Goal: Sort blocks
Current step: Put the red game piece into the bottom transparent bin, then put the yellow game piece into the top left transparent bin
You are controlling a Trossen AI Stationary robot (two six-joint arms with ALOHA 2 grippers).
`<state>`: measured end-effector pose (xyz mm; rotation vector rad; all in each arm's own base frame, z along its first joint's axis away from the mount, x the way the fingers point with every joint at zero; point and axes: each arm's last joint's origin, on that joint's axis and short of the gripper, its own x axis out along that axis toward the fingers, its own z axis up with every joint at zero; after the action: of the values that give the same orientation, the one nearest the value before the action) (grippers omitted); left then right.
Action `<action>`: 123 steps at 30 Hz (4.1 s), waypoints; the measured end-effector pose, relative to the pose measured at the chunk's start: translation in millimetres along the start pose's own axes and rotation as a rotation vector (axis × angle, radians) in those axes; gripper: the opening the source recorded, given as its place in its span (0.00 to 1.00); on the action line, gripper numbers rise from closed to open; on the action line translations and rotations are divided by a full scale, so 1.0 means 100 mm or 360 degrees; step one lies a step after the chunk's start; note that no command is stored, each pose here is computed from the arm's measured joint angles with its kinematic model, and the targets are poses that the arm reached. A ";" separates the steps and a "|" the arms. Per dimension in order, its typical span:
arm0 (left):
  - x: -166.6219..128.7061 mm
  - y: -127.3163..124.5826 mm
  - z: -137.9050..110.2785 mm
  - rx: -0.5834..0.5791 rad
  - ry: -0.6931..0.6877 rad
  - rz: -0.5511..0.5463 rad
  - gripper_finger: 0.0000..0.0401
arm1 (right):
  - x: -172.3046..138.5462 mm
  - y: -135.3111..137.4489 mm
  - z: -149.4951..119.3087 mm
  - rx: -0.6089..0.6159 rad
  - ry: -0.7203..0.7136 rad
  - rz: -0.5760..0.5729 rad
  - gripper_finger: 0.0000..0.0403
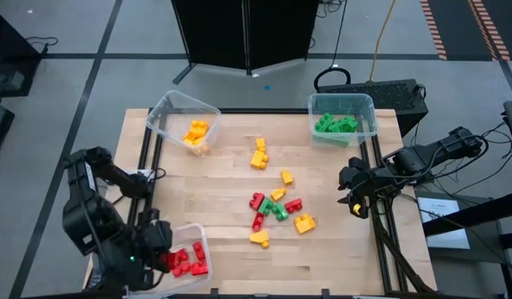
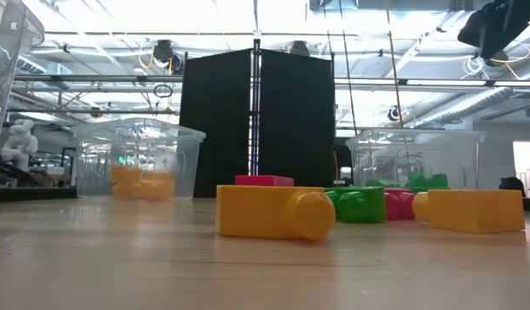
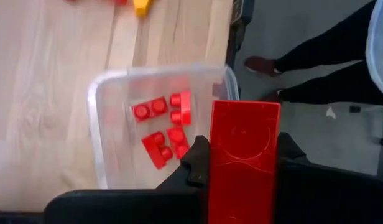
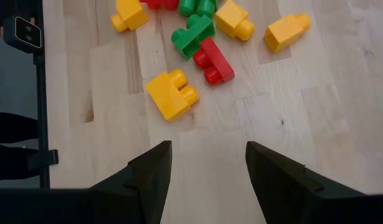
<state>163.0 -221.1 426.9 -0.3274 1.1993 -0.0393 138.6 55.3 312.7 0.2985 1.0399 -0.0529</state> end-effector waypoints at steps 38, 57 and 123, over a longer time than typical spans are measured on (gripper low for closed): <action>-0.10 0.23 0.53 -0.0214 -0.0886 0.0079 0.40 | -0.08 0.22 0.32 -0.0248 -0.0567 0.0322 0.50; -0.95 0.09 1.15 0.0545 -0.2075 -0.0641 0.40 | -0.85 0.51 0.82 -0.0693 -0.2184 0.0852 0.50; -1.66 -0.32 0.49 0.1145 -0.3238 -0.1093 0.40 | -0.46 0.14 0.89 -0.0572 -0.1605 0.0410 0.50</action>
<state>151.8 -206.4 601.9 -0.0012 -0.9930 -0.5663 192.5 40.2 396.7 0.0464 -0.0040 0.2000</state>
